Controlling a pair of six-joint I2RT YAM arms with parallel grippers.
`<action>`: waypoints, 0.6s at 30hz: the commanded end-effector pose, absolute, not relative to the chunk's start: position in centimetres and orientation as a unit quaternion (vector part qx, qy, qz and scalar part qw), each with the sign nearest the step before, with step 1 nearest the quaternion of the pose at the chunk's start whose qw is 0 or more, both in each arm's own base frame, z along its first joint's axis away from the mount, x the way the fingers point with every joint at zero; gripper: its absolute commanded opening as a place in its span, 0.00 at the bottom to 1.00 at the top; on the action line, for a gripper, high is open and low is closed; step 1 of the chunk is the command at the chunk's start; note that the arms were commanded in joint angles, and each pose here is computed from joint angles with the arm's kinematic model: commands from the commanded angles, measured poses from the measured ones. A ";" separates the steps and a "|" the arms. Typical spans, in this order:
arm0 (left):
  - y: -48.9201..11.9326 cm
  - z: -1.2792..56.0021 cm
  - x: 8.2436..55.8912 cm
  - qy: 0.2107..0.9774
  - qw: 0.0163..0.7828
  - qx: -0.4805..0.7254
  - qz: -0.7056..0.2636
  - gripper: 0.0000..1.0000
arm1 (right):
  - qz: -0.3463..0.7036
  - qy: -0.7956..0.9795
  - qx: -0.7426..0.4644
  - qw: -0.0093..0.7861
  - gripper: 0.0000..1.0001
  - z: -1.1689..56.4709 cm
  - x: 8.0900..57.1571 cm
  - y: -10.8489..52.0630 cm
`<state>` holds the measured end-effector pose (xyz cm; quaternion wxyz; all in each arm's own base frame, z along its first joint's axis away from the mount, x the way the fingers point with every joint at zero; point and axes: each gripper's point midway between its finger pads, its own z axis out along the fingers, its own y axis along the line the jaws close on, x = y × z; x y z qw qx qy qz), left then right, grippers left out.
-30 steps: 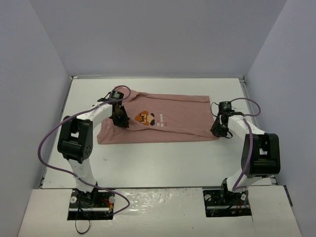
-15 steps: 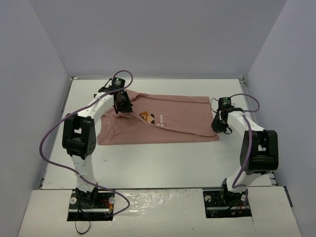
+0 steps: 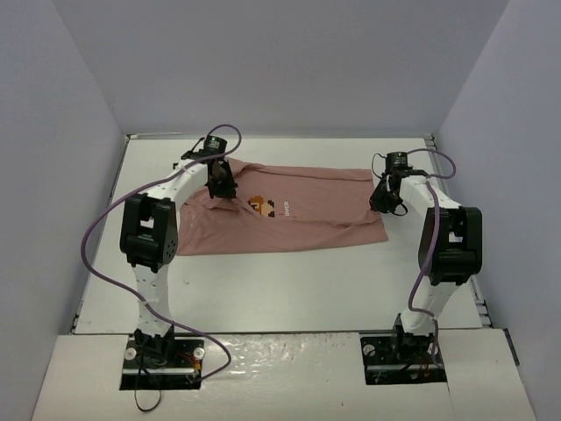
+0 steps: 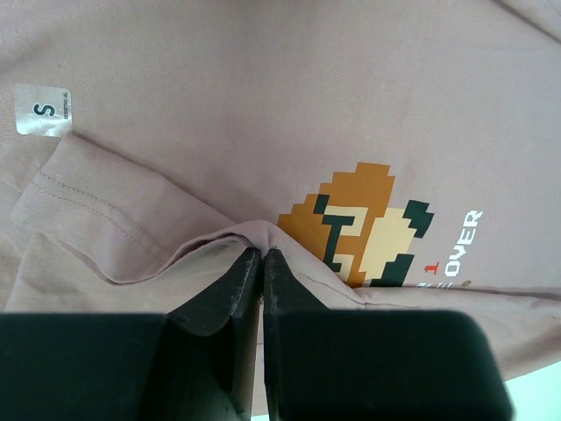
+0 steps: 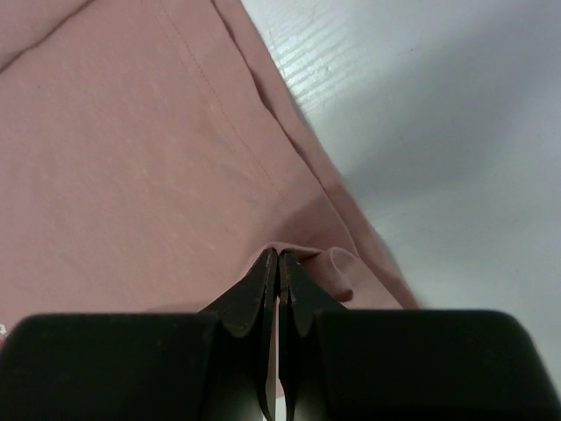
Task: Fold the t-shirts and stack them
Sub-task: Fold the flattened tshirt in 1/3 of the way
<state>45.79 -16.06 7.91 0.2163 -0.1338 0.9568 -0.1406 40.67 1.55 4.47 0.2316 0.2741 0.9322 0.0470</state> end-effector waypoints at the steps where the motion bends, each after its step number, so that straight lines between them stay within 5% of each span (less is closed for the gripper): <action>1: -16.1 10.9 47.6 0.947 0.262 -0.119 -0.143 0.01 | 0.059 0.920 0.303 0.243 0.00 5.6 42.1 0.6; 5: -15.9 11.4 47.9 0.945 0.270 -0.118 -0.142 0.01 | 0.051 0.917 0.314 0.240 0.04 5.4 41.5 -0.4; 10: -15.7 12.8 48.6 0.940 0.288 -0.113 -0.144 0.06 | 0.033 0.911 0.320 0.258 0.27 6.6 40.7 -1.8; 18: -16.2 16.0 49.0 0.929 0.316 -0.098 -0.163 0.27 | 0.038 0.918 0.287 0.270 0.30 8.1 37.4 -1.5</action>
